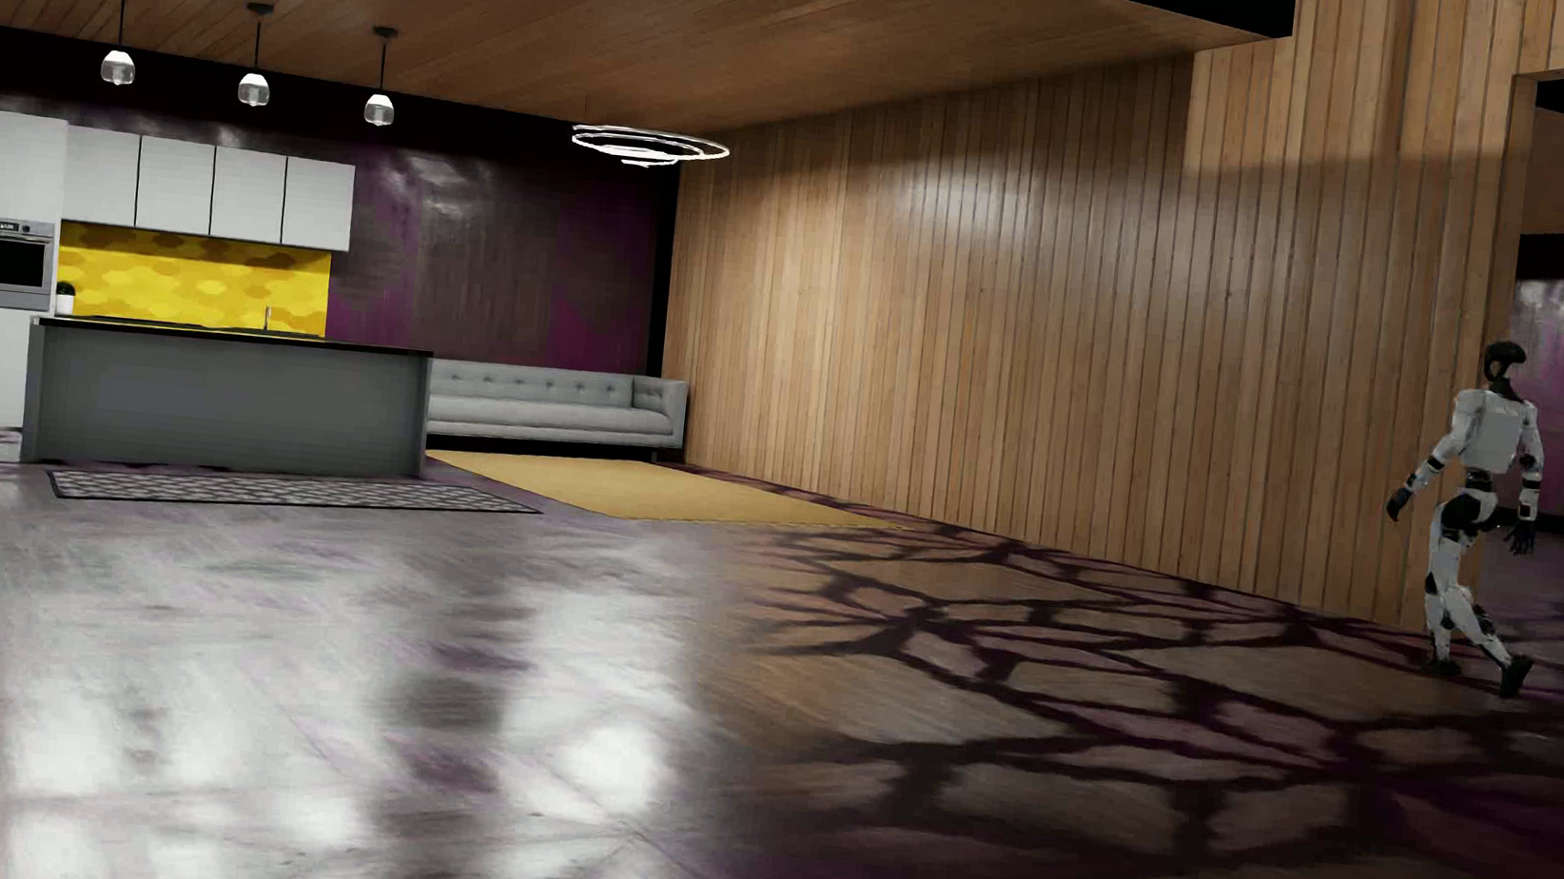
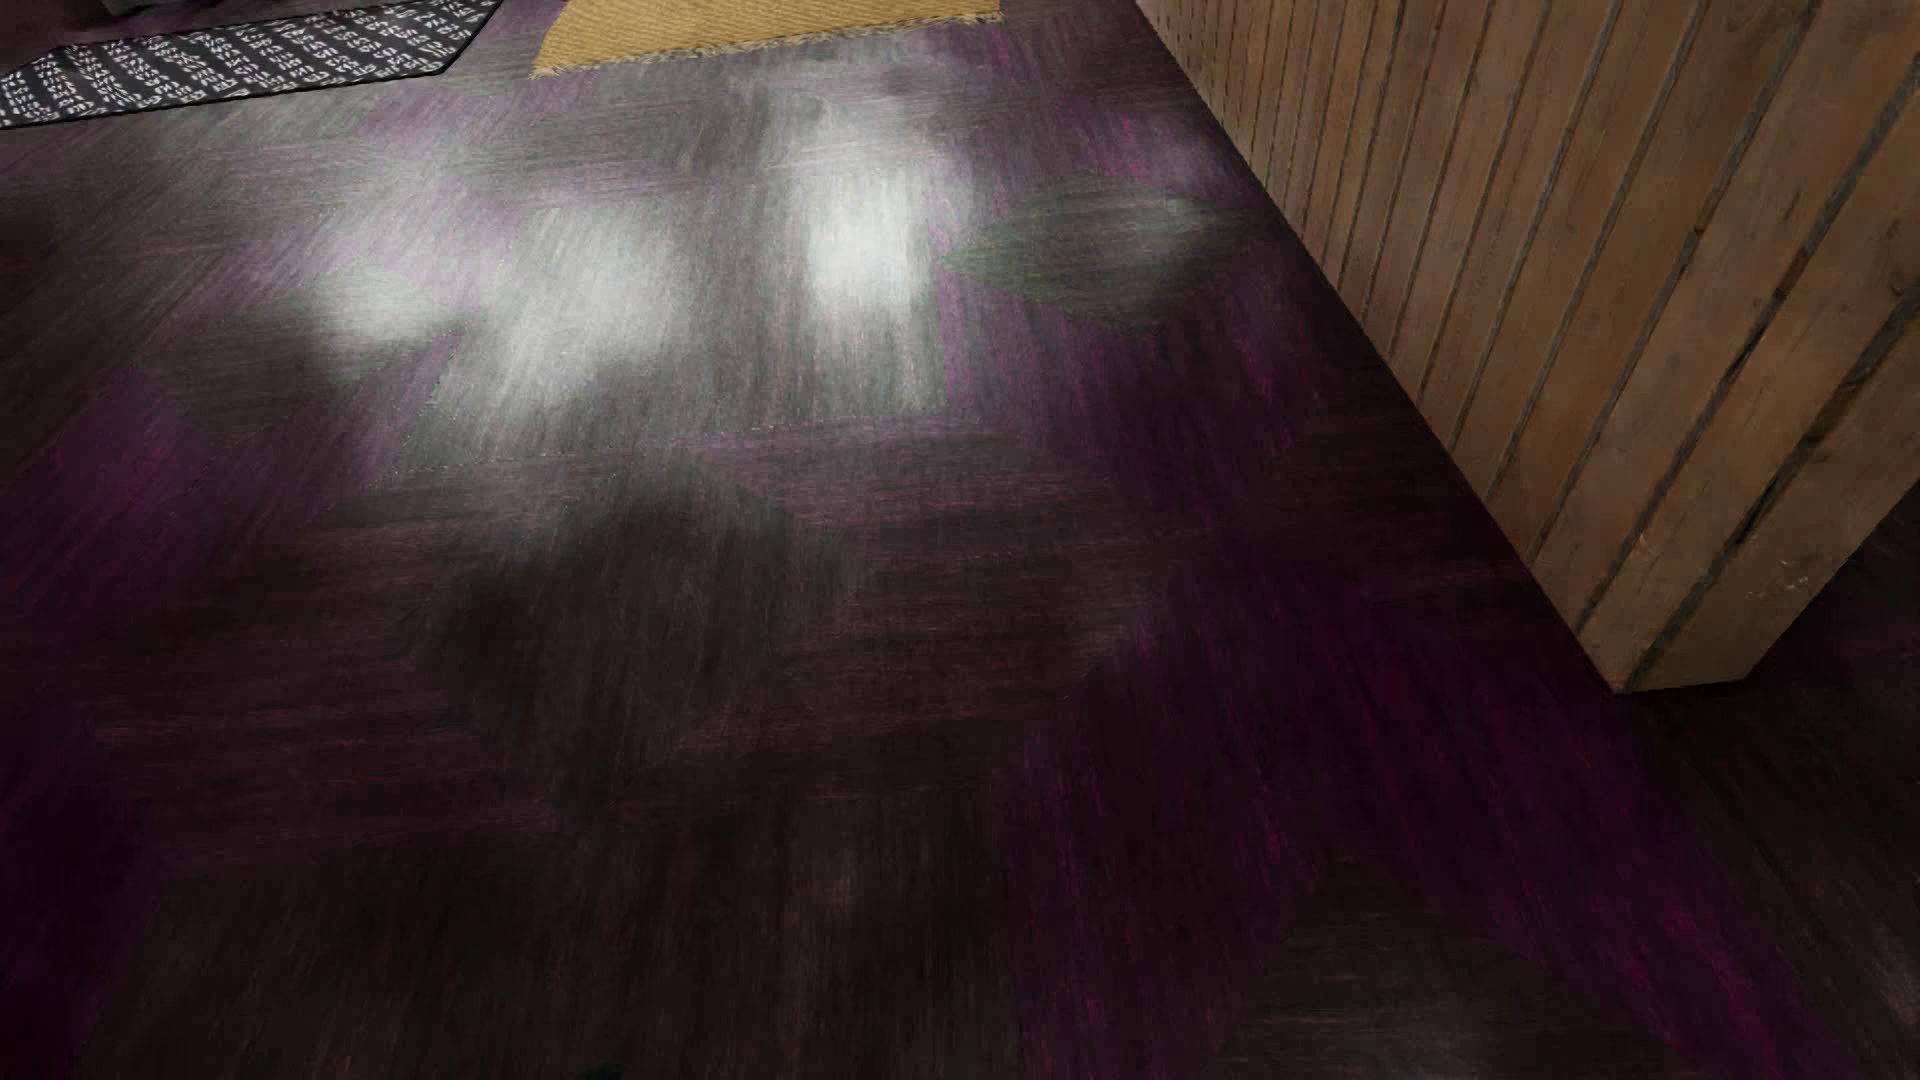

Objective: Walk forward

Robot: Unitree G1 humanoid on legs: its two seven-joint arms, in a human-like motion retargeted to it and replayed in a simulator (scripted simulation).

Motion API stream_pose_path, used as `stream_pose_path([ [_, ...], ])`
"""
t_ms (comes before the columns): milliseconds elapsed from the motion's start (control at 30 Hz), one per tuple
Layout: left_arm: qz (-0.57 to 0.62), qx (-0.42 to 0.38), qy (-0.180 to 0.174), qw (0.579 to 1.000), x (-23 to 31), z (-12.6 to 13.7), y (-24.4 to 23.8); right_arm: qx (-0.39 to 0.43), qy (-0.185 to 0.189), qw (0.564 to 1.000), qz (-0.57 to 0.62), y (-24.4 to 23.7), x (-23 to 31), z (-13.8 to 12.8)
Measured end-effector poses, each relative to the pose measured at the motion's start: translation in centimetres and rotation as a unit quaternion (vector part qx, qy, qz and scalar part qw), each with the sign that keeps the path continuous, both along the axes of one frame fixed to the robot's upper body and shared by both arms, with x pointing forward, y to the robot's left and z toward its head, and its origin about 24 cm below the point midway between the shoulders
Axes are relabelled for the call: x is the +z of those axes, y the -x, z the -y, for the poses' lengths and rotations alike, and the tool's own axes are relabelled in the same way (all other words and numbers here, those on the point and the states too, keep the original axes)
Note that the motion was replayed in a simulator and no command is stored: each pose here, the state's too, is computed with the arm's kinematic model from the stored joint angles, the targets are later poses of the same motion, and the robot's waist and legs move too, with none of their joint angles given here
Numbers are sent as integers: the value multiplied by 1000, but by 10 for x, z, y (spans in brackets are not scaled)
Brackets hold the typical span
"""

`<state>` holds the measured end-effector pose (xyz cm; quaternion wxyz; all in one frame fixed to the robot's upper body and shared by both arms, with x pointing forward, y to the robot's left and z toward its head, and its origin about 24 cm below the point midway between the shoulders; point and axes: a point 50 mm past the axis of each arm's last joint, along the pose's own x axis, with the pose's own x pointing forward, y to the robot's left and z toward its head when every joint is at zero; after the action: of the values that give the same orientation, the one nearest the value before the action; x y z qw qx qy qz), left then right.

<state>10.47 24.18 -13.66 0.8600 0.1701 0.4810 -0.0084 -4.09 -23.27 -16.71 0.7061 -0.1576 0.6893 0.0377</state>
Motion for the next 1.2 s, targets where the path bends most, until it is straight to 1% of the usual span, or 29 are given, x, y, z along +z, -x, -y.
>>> stream_pose_path([
  [133, -76, -39, 10, 996, -16, 16, 42, 23, -7, 997, 68, -45, 0, -1],
  [267, -136, -64, 19, 988, -23, 26, 84, 45, -3, 983, 180, -116, 14, 6],
  [367, -167, -78, 25, 983, -26, 33, 104, 51, 2, 964, 259, -163, 33, 11],
  [433, -191, -81, 27, 978, -28, 35, 118, 45, 6, 959, 281, -175, 39, 14],
  [500, -215, -82, 28, 973, -29, 38, 131, 34, 7, 962, 270, -168, 35, 15],
  [533, -226, -80, 26, 971, -30, 36, 137, 24, 6, 969, 244, -151, 28, 14],
  [600, -214, -74, 18, 974, -29, 29, 128, 41, -3, 979, 202, -129, 18, 6],
  [733, -143, -57, 6, 988, -23, 16, 84, 57, -11, 990, 126, -87, 5, -1],
  [933, 3, -61, -21, 998, 6, -3, -9, 31, -9, 996, 80, -43, 4, 0],
  [1000, 23, -46, -22, 998, 10, -7, -22, 34, -8, 998, 46, -25, 2, 0],
  [1067, 4, -28, -12, 1000, 4, -3, -9, 53, -9, 999, 5, -9, 0, -2],
  [1100, -12, -35, -9, 999, -1, 0, 0, 53, -11, 999, 2, -7, -1, -3],
  [1133, -22, -48, -6, 999, -3, 6, 6, 46, -13, 999, 18, -13, -1, -5],
  [1200, -41, -75, -2, 996, -8, 13, 17, 55, -21, 997, 50, -33, -1, -10],
])
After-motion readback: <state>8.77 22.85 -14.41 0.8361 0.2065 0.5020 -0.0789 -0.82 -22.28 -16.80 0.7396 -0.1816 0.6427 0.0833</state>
